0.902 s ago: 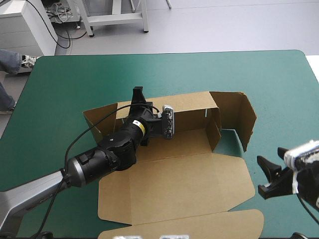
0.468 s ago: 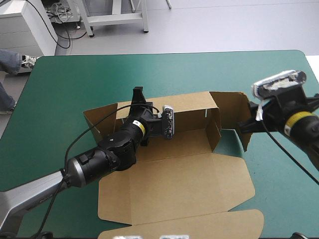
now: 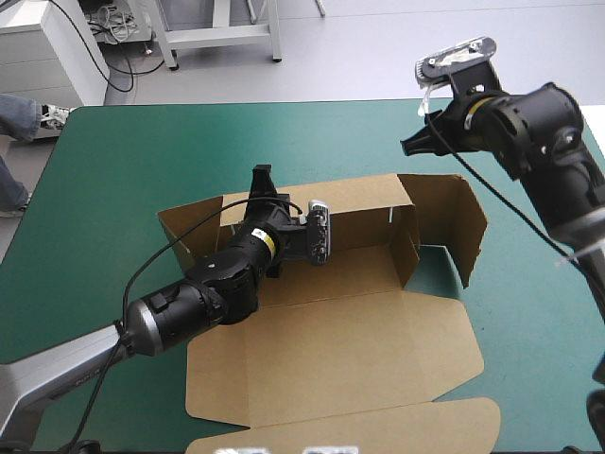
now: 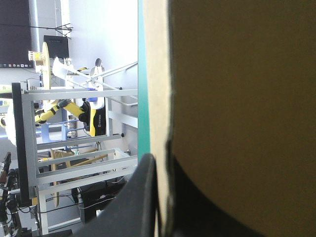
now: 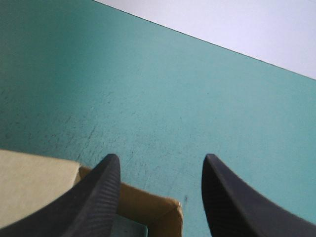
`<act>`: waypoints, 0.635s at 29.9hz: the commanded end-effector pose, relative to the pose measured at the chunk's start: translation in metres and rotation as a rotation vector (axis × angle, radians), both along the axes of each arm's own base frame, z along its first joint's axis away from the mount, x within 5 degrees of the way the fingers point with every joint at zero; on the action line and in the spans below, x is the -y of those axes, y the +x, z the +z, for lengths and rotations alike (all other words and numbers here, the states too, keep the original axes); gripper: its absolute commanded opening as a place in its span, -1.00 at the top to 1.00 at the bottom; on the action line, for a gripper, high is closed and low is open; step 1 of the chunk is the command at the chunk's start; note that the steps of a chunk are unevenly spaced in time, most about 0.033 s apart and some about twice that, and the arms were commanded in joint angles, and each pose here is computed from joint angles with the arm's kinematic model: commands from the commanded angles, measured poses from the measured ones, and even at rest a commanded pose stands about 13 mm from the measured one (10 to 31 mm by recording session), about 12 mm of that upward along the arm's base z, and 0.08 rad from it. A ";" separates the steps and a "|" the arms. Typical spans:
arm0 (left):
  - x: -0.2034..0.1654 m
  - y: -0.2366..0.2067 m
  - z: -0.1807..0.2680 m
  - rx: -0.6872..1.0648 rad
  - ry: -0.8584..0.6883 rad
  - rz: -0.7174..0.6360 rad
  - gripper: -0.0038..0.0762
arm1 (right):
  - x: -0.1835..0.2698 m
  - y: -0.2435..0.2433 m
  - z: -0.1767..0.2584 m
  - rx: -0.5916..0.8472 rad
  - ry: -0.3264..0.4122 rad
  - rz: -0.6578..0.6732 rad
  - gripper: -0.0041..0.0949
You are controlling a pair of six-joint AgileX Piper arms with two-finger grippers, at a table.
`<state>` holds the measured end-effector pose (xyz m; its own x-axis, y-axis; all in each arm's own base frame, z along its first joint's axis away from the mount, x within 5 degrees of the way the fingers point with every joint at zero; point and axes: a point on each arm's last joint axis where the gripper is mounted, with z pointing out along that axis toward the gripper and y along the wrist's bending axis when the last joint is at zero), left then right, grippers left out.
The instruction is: Fold the box
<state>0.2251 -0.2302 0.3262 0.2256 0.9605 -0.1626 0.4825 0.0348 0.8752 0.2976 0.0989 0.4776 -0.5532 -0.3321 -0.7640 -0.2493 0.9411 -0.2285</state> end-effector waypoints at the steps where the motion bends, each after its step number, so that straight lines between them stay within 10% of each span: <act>1: 0.001 -0.007 0.020 0.042 -0.070 -0.044 0.92 | 0.017 0.022 0.012 0.047 0.062 0.013 -0.01; 19: 0.002 -0.007 0.021 0.043 -0.077 -0.054 0.92 | 0.021 0.108 -0.062 -0.205 0.098 0.087 -0.01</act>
<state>0.2250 -0.2305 0.3262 0.2276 0.9597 -0.1646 0.4831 0.0355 0.8749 0.4179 0.0819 0.3818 -0.7490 -0.3272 -0.5762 -0.3671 0.9288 -0.0504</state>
